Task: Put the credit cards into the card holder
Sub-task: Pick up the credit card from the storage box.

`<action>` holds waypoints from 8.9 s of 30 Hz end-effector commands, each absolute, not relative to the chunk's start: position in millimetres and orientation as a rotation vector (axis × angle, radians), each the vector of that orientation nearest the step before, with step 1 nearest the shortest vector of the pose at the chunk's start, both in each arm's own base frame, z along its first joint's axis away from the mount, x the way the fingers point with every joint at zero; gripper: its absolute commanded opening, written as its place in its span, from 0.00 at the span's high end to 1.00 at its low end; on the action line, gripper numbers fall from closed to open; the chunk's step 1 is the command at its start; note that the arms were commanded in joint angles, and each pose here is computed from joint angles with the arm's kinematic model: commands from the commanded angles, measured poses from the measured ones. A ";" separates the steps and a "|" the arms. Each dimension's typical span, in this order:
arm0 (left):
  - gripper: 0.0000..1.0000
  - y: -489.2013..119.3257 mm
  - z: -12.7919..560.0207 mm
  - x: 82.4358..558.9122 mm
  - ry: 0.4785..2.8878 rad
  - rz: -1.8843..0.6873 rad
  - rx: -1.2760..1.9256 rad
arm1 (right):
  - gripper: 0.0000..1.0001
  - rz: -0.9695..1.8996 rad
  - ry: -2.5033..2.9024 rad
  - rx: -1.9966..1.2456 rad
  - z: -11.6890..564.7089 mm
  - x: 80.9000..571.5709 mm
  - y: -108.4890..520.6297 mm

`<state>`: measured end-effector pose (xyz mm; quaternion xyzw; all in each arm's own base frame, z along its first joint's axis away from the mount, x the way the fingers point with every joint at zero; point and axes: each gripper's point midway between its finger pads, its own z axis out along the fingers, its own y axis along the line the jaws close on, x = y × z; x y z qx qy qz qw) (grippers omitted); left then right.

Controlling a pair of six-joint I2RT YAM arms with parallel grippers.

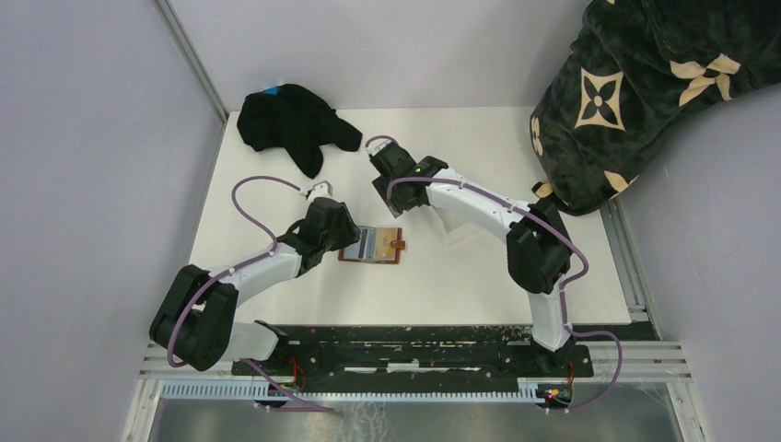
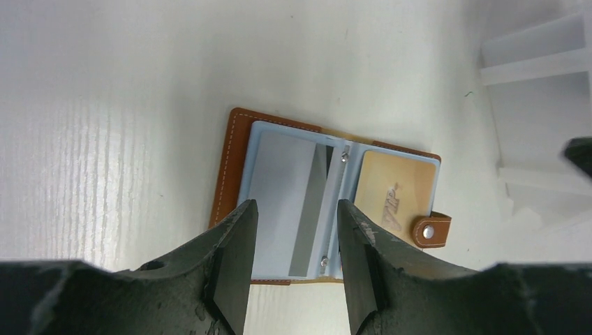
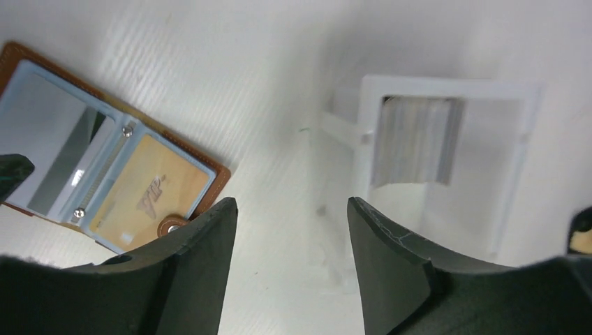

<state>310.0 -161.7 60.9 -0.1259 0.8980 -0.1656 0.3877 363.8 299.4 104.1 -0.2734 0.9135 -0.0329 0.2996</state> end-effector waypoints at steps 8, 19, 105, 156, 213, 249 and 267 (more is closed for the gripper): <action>0.47 -151.2 46.9 304.0 2.345 -0.364 -0.271 | 0.38 0.011 2.384 -0.521 168.3 433.5 250.4; 0.47 -143.2 30.8 293.0 2.426 -0.341 -0.260 | 0.38 0.230 2.483 -0.501 144.1 448.7 244.0; 0.46 -324.8 80.1 417.4 2.433 -0.700 -0.033 | 0.80 0.445 2.582 -0.481 145.6 422.0 256.7; 0.42 -310.6 237.6 255.7 1.884 -1.457 0.639 | 0.99 1.052 2.467 -0.443 240.0 241.0 247.2; 0.97 -290.9 207.8 284.1 1.878 -1.527 -0.087 | 0.61 1.150 2.324 -0.066 214.6 284.6 255.8; 0.82 -303.6 202.5 288.4 1.832 -1.723 -0.329 | 0.99 1.536 2.169 0.088 202.8 301.4 325.0; 0.43 -217.6 140.1 314.3 2.030 -1.009 -0.509 | 0.99 1.033 2.366 -0.114 171.7 308.8 319.5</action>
